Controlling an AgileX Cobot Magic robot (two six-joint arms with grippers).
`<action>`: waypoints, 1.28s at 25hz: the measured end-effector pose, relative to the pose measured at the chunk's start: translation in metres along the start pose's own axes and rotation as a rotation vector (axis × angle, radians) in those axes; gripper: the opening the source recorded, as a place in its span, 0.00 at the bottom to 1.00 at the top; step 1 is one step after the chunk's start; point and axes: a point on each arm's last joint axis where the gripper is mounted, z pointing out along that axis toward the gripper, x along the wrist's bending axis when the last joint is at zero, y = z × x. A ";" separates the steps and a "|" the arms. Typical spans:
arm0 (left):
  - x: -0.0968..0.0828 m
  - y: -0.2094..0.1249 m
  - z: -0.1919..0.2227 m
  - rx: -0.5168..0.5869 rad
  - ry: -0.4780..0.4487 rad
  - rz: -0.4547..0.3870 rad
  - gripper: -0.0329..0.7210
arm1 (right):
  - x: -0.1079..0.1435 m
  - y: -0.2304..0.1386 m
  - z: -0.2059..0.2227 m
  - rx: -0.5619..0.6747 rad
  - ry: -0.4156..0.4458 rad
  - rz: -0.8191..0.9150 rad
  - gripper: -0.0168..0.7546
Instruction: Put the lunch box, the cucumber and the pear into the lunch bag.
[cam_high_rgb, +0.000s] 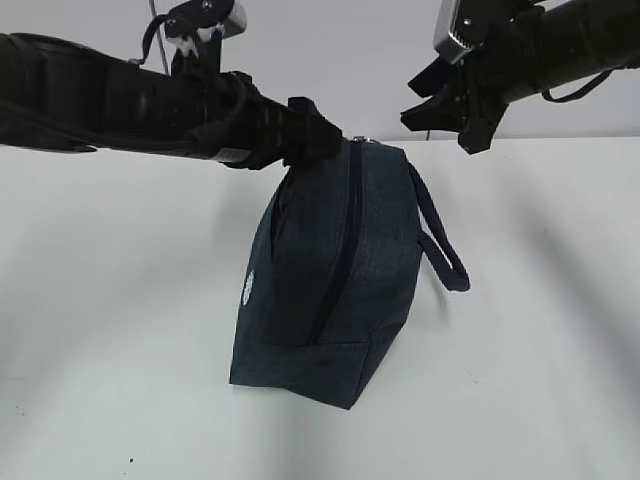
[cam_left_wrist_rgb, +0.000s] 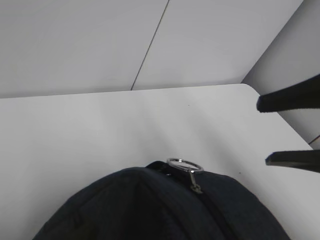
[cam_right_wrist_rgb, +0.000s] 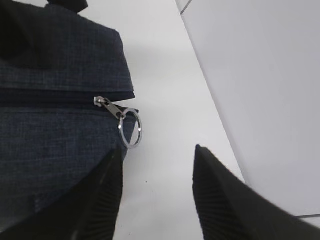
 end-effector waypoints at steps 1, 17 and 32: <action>0.000 0.000 0.000 0.002 -0.003 0.000 0.68 | -0.001 0.002 -0.001 -0.003 -0.003 -0.008 0.50; -0.006 -0.001 0.000 0.013 -0.070 0.003 0.26 | 0.008 0.023 0.020 -0.010 -0.003 -0.101 0.50; -0.006 -0.003 0.002 0.019 -0.085 -0.010 0.08 | 0.009 0.019 0.024 -0.008 0.017 -0.102 0.46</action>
